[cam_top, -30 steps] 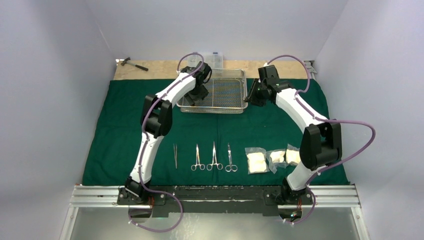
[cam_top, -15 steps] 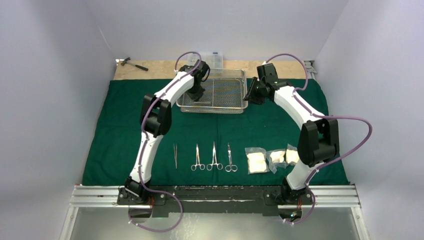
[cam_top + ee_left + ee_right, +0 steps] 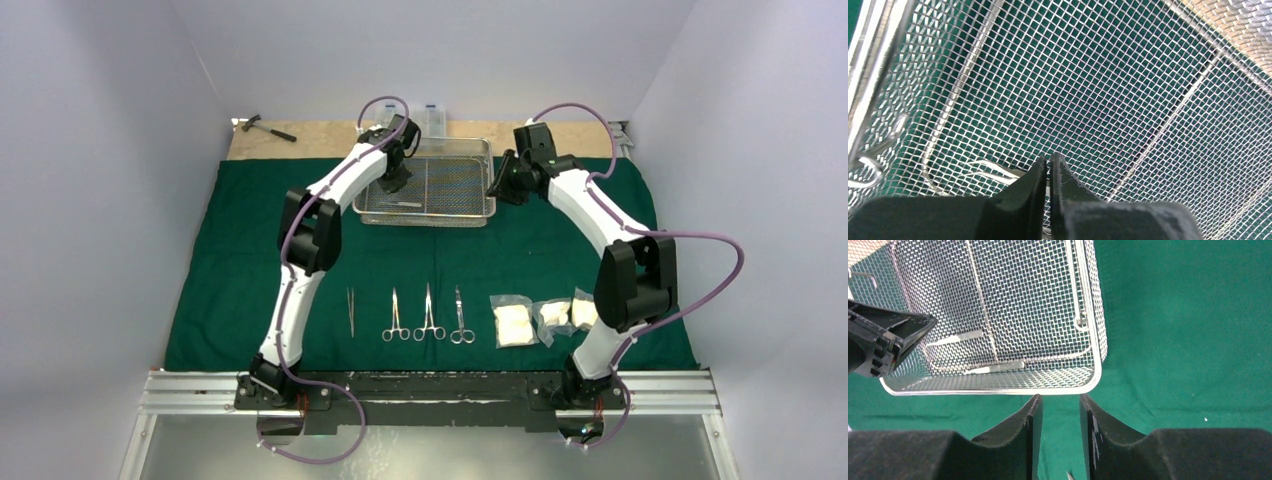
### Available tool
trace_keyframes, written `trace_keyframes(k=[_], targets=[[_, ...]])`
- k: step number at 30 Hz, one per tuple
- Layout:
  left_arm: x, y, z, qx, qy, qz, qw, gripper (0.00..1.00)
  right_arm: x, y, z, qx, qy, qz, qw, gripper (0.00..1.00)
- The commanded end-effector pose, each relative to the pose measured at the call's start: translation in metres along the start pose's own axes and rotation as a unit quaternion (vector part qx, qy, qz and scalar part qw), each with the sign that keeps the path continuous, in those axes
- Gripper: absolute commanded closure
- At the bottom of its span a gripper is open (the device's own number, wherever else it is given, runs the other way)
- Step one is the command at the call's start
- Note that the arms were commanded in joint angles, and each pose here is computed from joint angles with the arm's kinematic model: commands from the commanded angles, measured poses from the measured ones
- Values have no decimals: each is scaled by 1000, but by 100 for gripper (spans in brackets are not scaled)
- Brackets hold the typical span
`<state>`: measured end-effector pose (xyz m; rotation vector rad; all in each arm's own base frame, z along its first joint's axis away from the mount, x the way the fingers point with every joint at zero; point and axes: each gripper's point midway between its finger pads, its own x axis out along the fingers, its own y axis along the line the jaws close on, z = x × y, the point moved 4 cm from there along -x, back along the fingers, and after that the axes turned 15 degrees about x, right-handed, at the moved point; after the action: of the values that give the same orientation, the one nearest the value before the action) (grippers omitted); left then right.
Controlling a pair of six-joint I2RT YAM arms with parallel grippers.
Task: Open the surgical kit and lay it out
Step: Pick up the medical item from the container.
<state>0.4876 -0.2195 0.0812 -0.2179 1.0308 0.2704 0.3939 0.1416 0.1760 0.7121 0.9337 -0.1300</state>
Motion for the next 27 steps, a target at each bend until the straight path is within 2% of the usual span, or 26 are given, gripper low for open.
trace_keyframes(k=[1,3,5,14,27], targets=[[-46,7,32,1,-58,3,998,83,-3,17,12,9,-14,23,1000,64],[-46,10,24,-9,-39,9,999,69,-2,17,12,10,-12,24,1000,64],[-42,8,14,-17,-15,3,1000,65,-1,17,12,11,-10,24,1000,65],[-29,6,-10,-67,47,9,997,60,3,18,13,3,-8,22,1000,65],[-5,10,-24,-90,66,34,993,53,5,16,14,-7,-7,16,1000,65]])
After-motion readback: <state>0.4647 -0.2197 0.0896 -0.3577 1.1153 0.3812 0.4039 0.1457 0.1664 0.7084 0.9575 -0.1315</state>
